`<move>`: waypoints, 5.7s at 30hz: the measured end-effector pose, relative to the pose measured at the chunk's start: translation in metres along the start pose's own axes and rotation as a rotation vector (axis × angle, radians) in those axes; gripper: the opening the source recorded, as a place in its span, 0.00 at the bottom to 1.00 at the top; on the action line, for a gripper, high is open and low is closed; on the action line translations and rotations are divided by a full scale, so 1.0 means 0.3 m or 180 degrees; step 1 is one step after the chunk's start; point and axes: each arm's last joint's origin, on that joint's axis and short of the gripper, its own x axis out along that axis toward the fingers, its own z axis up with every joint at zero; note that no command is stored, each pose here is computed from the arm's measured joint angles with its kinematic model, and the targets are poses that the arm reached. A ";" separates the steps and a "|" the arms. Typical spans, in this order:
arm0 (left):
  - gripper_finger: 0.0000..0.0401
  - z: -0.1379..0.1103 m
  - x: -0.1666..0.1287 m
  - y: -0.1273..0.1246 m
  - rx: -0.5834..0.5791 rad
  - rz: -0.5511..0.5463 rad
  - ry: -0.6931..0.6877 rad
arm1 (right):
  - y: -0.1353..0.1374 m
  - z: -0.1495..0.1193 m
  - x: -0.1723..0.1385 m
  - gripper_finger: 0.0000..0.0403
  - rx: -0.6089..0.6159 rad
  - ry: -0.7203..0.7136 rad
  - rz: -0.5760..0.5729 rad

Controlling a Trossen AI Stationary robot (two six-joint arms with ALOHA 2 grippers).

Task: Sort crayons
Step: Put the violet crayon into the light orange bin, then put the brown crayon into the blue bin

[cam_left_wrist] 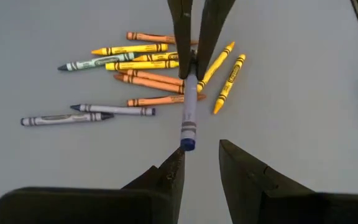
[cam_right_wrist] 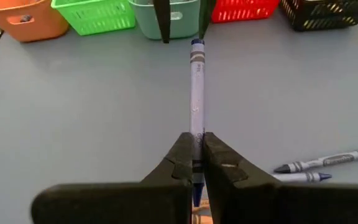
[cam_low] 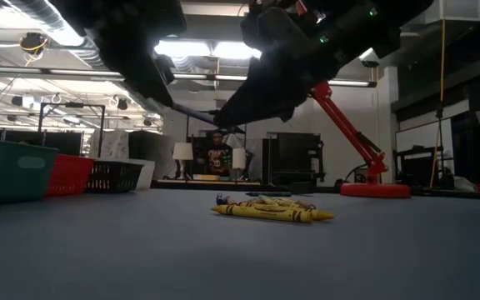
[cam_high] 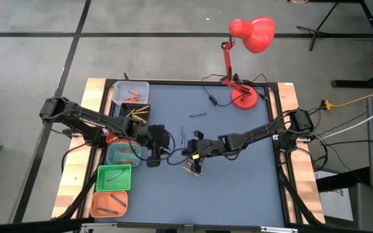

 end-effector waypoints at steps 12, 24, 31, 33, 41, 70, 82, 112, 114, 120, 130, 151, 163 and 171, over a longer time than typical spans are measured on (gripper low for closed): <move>0.21 0.014 0.000 -0.008 0.0023 0.0011 -0.0152 | 0.010 0.026 -0.003 0.04 -0.0096 -0.0227 0.0198; 0.16 0.018 0.000 -0.009 0.0023 0.0003 -0.0198 | 0.012 0.035 -0.004 0.04 -0.0084 -0.0313 0.0214; 0.03 0.018 0.000 -0.009 0.0021 0.0006 -0.0192 | 0.012 0.035 -0.003 0.04 -0.0081 -0.0317 0.0212; 0.02 0.018 0.000 -0.009 0.0022 0.0007 -0.0192 | 0.012 0.035 -0.003 0.04 -0.0077 -0.0317 0.0213; 0.03 0.018 0.000 -0.009 0.0021 0.0008 -0.0192 | 0.012 0.035 -0.003 0.04 -0.0078 -0.0317 0.0213; 0.03 -0.161 -0.048 -0.287 -0.2170 -0.1181 0.1979 | -0.015 -0.077 -0.011 0.39 -0.0297 0.0806 -0.0013; 0.03 -0.291 -0.138 -0.491 -0.3095 -0.0957 0.3425 | -0.015 -0.077 -0.011 0.39 -0.0445 0.0803 0.0007; 0.03 -0.390 -0.205 -0.532 -0.3075 -0.0236 0.3518 | -0.015 -0.078 -0.011 0.39 -0.0447 0.0805 0.0004; 0.03 -0.392 -0.204 -0.528 -0.3143 -0.0132 0.3466 | -0.015 -0.077 -0.011 0.39 -0.0447 0.0804 0.0004; 0.12 -0.399 -0.206 -0.522 -0.3295 0.0064 0.3489 | -0.016 -0.077 -0.011 0.39 -0.0449 0.0798 -0.0033; 0.23 -0.398 -0.197 -0.515 -0.3292 0.0189 0.3045 | -0.031 -0.084 -0.014 0.39 -0.0381 0.0814 -0.0456; 0.24 -0.390 -0.185 -0.504 -0.3305 0.0311 0.2429 | -0.056 -0.158 -0.038 0.39 0.0896 0.1330 -0.1084; 0.23 -0.390 -0.184 -0.504 -0.3294 0.0320 0.2369 | -0.059 -0.208 -0.014 0.39 0.0985 0.1606 -0.1153; 0.23 -0.382 -0.178 -0.503 -0.3246 0.0297 0.2088 | -0.060 -0.215 -0.016 0.35 0.0958 0.1711 -0.1112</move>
